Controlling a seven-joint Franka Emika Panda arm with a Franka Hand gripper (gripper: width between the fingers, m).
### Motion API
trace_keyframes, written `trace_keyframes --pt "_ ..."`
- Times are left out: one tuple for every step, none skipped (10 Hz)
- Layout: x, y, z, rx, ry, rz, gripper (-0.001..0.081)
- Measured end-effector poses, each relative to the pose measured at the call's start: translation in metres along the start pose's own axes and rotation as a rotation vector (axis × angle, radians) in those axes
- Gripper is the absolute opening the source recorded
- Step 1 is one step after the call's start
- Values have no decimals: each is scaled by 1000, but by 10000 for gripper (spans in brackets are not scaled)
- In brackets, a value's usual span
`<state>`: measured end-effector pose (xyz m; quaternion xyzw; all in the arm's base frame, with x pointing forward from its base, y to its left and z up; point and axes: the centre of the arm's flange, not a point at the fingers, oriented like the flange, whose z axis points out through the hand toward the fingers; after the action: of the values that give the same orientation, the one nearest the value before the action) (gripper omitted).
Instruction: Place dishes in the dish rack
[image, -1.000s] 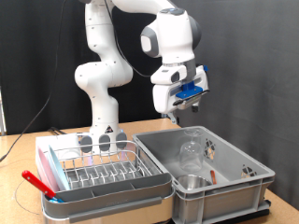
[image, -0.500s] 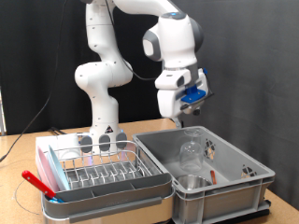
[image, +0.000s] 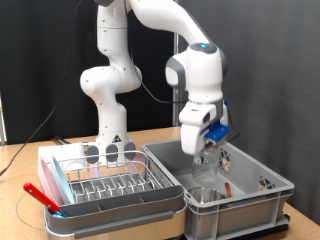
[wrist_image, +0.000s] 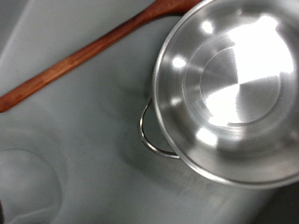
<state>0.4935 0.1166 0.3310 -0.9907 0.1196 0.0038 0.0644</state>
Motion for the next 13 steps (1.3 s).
trace_keyframes --pt "2 -3 15 -11 0 -8 808" --pt "3 -6 30 -21 2 -17 808" --pt "3 -9 44 -34 5 -27 808" --pt "4 -11 57 -48 7 -31 808" --pt "3 -12 68 -59 6 -32 808" --pt "3 -12 78 -68 10 -30 808" --pt "2 -13 88 -75 16 -27 808" --pt "1 -13 96 -78 17 -25 808" --pt "1 -13 103 -80 18 -25 808" --pt "1 -13 109 -81 17 -24 808" --pt "-1 -14 114 -81 15 -25 808" --pt "-2 -16 118 -78 15 -25 808" --pt "-3 -18 122 -72 15 -23 808"
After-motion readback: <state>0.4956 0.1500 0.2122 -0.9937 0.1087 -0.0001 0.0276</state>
